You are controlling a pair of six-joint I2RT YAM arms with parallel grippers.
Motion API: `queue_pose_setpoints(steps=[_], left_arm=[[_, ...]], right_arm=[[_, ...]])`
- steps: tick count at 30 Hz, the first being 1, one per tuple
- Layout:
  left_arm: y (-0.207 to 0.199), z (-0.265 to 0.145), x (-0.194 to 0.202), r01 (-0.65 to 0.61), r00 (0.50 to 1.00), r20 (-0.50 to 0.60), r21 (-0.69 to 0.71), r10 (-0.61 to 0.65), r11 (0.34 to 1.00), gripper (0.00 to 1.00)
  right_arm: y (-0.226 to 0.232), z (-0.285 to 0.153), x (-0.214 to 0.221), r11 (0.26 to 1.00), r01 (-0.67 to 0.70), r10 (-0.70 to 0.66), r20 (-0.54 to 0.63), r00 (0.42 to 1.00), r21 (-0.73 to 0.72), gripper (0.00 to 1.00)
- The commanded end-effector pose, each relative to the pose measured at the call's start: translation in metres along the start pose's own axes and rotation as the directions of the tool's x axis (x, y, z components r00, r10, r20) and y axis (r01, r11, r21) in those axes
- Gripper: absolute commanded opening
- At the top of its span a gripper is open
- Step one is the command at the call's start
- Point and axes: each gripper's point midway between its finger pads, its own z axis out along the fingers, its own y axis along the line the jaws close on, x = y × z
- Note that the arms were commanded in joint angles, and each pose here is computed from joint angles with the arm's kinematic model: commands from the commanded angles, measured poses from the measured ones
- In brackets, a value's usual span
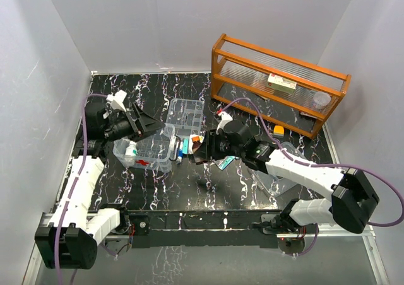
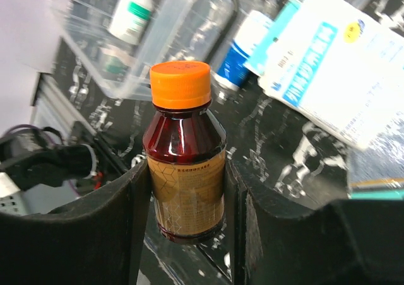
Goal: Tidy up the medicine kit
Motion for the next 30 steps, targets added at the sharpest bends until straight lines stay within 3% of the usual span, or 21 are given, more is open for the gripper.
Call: queue_pose_setpoints(steps=[1,5,11,16,20,30], left_arm=[[-0.033,0.017,0.014,-0.053,0.996,-0.06,0.13,0.062,0.99,0.79],[-0.027,0.039,0.03,-0.065,0.989,-0.125,0.079,0.075,0.995,0.79],[-0.002,0.052,0.035,-0.063,0.993,-0.102,-0.045,0.059,0.997,0.77],[-0.012,0.061,0.052,-0.046,0.987,-0.153,0.045,0.053,0.998,0.78],[-0.012,0.07,0.069,-0.053,0.98,-0.191,0.033,0.059,0.998,0.78],[-0.05,0.073,0.067,0.049,0.98,-0.195,0.022,-0.044,0.999,0.52]], right_arm=[[0.061,-0.01,-0.054,0.972,0.046,-0.006,0.174,0.985,-0.229,0.35],[0.074,-0.009,-0.063,0.96,0.057,-0.007,0.181,0.983,-0.275,0.35],[0.085,-0.011,-0.07,0.939,0.083,-0.006,0.225,0.974,-0.334,0.35],[0.081,-0.009,-0.063,0.943,0.092,-0.03,0.193,0.981,-0.319,0.35],[0.08,-0.012,-0.062,0.941,0.117,-0.053,0.204,0.978,-0.317,0.35],[0.099,-0.026,-0.078,0.934,0.086,-0.021,0.187,0.982,-0.347,0.34]])
